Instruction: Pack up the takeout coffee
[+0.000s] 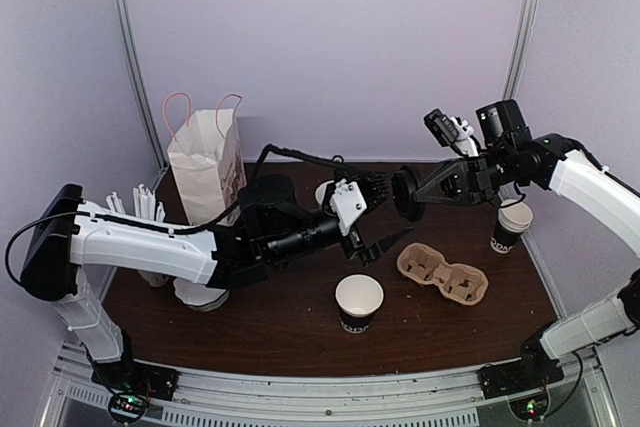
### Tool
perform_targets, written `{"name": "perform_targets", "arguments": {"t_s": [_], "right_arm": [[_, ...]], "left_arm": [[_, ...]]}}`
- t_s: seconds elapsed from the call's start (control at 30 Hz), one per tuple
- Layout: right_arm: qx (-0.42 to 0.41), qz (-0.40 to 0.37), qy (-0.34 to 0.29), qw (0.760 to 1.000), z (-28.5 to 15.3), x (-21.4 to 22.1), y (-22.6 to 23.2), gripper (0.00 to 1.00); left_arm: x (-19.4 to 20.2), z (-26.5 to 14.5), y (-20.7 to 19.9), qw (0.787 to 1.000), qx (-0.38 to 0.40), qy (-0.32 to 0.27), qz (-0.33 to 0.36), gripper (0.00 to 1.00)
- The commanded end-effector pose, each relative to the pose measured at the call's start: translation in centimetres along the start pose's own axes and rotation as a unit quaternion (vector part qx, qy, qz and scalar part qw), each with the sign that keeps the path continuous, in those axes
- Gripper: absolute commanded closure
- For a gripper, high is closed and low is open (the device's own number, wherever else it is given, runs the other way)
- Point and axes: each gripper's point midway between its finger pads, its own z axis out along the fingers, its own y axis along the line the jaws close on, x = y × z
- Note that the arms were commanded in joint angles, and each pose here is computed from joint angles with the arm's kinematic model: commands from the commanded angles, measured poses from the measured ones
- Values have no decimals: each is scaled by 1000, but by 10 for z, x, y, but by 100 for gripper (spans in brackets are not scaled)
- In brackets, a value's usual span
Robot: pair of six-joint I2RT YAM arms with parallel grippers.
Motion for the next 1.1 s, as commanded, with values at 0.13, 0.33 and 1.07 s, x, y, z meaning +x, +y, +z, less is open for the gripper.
{"name": "perform_targets", "arguments": {"t_s": [0.13,0.33,1.07], "right_arm": [[-20,-10,-3,1000,1,1,12,88],[-22,-9,-3,1000,1,3,11,87],[-46,-5,-4,999,0,8,19,85]], "left_arm": [[-27,9,6,999,-7,-49,-7,6],[-28,10,3,999,2,-51,-8,8],[-22,14,1,999,27,-33,-26,14]]}}
